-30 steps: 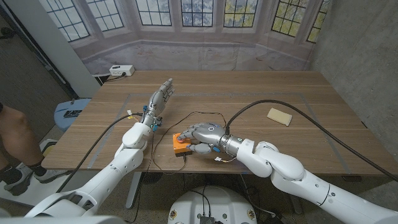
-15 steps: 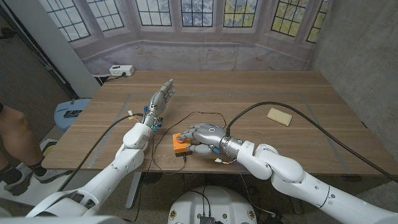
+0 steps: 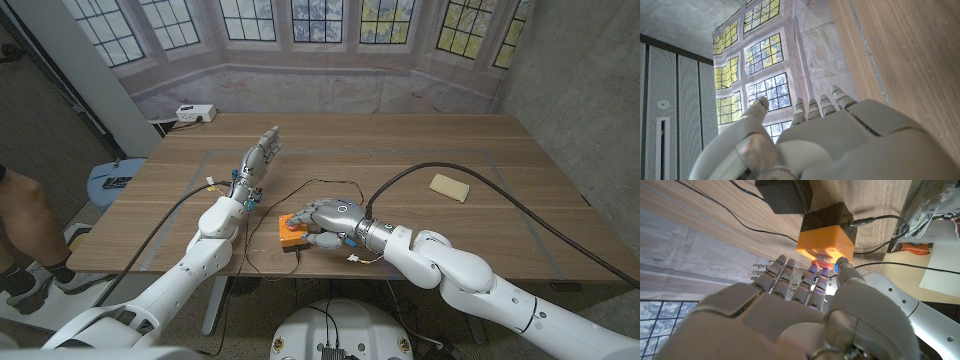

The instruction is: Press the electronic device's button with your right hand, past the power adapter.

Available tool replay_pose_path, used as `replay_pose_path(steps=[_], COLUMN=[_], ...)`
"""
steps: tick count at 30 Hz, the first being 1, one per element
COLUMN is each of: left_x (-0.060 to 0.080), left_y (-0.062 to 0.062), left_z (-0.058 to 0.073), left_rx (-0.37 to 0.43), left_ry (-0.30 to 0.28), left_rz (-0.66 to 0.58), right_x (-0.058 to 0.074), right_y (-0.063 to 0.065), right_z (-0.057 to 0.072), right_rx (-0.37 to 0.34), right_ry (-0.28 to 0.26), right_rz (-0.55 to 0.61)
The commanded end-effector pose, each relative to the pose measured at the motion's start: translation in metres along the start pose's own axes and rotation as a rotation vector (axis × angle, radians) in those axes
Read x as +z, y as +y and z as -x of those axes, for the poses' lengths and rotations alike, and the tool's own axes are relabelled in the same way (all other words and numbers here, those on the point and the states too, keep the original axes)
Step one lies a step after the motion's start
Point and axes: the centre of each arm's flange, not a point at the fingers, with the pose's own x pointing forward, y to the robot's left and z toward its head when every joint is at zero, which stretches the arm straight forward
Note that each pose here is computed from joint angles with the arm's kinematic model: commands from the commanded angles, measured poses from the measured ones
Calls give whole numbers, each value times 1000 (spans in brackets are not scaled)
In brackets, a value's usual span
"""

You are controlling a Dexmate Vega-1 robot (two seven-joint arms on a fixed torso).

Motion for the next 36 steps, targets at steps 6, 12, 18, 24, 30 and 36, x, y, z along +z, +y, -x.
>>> replay_pose_path(steps=[6, 12, 18, 24, 30, 36], left_x=[-1, -3, -3, -4, -4, -3], left_y=[-3, -2, -2, -1, -1, 0], left_z=[-2, -2, -2, -2, -2, -2], left_rx=[3, 5, 5, 6, 5, 5], left_ry=[6, 8, 11, 12, 12, 14], left_rz=[3, 7, 9, 10, 9, 6], right_x=[1, 0, -2, -5, -9, -14], right_y=[-24, -32, -38, -42, -46, -48], right_z=[3, 3, 3, 3, 2, 1], right_rx=[-47, -63, -80, -92, -100, -112], right_ry=[-19, -24, -27, -30, -34, -34], right_rz=[-3, -8, -17, -30, -50, -75])
